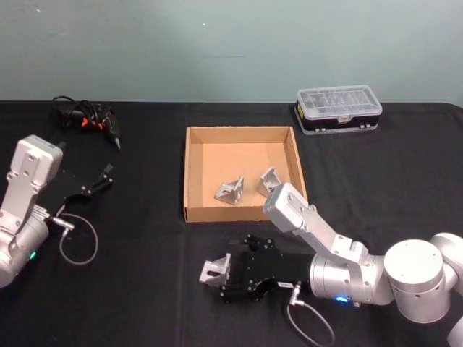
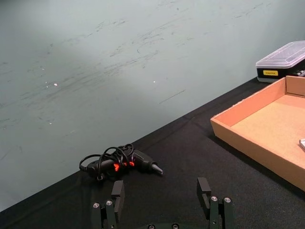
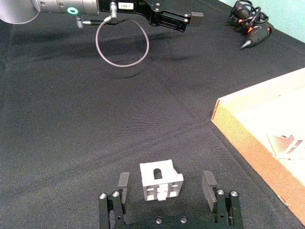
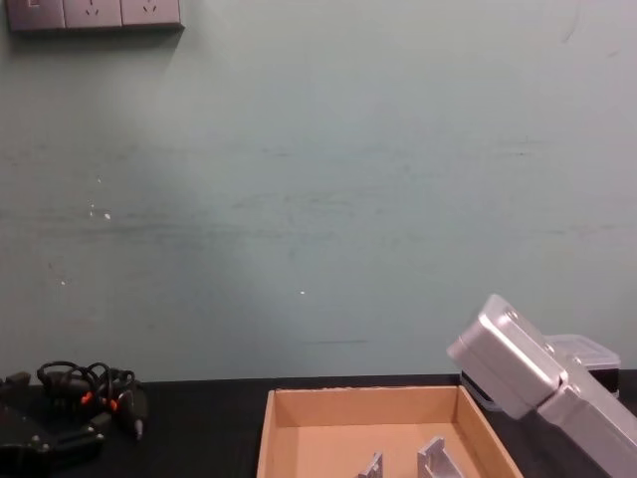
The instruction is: Use one hand to pick up the angle iron from the table and place it into the box.
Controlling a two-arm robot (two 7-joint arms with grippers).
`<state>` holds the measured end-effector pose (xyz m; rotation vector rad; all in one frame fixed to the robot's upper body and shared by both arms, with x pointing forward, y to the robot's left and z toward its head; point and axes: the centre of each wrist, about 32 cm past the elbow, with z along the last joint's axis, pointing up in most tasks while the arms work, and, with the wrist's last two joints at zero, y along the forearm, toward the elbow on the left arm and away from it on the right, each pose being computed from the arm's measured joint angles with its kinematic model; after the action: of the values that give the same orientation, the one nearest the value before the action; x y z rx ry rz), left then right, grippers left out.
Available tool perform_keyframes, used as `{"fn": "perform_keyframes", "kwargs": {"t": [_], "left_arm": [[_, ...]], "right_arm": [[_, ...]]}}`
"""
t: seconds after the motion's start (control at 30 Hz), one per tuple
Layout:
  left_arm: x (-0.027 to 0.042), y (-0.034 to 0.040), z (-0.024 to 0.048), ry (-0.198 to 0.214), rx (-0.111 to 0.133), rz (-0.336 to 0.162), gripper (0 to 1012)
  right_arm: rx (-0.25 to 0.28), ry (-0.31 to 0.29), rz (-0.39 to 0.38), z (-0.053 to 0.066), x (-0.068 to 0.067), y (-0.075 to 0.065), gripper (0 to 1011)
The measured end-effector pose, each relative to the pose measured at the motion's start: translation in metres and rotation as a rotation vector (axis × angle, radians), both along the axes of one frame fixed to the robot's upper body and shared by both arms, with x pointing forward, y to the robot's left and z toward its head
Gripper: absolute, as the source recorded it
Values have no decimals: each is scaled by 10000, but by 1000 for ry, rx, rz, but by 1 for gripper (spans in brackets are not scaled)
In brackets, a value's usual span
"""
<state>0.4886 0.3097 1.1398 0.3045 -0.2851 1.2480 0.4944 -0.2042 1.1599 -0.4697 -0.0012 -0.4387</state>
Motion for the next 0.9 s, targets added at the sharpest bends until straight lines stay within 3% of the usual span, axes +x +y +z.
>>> {"fn": "perform_keyframes", "kwargs": {"t": [0.37, 0.6, 0.9], "left_arm": [[0, 0, 0, 0, 0, 0, 1000], [0, 0, 0, 0, 0, 0, 1000], [0, 0, 0, 0, 0, 0, 1000]], "right_arm": [[3, 5, 1, -23, -6, 16, 731], [4, 6, 0, -29, -16, 16, 472], [12, 1, -6, -11, -36, 3, 470]]}}
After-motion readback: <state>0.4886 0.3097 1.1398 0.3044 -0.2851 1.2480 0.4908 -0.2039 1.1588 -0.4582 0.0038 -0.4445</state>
